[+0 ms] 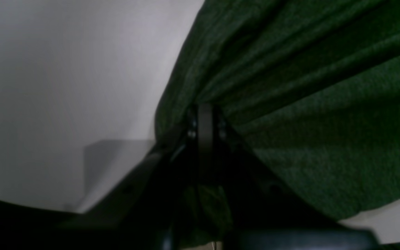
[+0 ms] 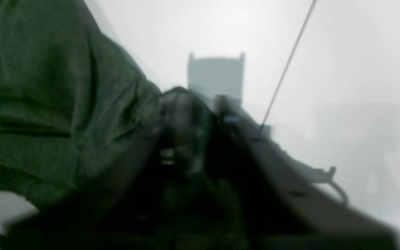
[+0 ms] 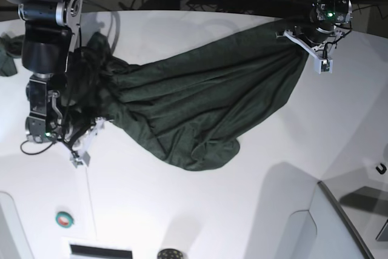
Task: Layout the t-shirt on the table in an organized manner, then fold the t-shirt properly
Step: 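Pull the gathered shirt end away from the left gripper with the right gripper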
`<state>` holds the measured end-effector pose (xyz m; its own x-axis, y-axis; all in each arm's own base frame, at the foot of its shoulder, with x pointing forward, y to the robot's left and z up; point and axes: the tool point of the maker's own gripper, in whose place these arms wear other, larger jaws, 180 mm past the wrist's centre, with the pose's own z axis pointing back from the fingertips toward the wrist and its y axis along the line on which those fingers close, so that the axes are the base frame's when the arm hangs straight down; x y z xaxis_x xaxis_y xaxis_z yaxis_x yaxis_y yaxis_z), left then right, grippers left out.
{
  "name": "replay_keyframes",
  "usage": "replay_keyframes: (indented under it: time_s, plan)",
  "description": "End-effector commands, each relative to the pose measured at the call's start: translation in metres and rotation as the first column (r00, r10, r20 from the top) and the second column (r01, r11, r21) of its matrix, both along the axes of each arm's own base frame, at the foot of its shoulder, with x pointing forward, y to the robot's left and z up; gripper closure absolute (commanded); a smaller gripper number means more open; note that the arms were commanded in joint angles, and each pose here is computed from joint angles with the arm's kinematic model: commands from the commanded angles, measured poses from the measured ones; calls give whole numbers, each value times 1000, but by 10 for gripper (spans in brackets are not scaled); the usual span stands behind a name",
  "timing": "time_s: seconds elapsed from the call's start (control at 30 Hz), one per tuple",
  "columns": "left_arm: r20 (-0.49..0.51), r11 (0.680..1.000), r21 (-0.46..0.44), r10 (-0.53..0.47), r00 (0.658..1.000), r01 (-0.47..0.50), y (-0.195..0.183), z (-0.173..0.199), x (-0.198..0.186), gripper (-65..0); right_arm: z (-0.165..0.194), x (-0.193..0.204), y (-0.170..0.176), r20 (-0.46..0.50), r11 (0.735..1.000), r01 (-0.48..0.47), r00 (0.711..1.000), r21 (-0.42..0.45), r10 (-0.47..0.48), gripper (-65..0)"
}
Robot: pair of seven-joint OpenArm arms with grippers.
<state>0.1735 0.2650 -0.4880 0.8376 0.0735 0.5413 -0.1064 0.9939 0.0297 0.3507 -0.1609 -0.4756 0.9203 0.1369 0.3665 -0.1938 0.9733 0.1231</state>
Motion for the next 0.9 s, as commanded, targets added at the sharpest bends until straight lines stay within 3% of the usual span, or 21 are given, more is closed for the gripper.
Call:
replay_keyframes:
  time_s: [0.0, 0.23, 0.43, 0.67, 0.87]
  plan:
    - [-46, 1000, 9, -4, 999, 4, 3, -4, -9, 0, 16, 19, -3, 55, 1000, 7, 998, 3, -7, 0]
    - [-51, 1000, 12, -3, 999, 4, 4, -5, -11, 0, 34, 33, -10, 115, 1000, 13, 993, -15, -11, -3]
    - [-51, 1000, 15, -3, 999, 4, 6, -4, -11, 0, 76, 54, -40, 242, 995, 93, 967, -29, -84, -2]
    - [-50, 1000, 15, -3, 999, 4, 6, -4, -10, 0, 102, 67, -60, 318, 991, 114, 944, -67, -87, -2]
    - [-50, 1000, 16, -4, 999, 5, 7, -4, -10, 0, 130, 71, -95, 411, 970, 241, 887, -18, -212, -2]
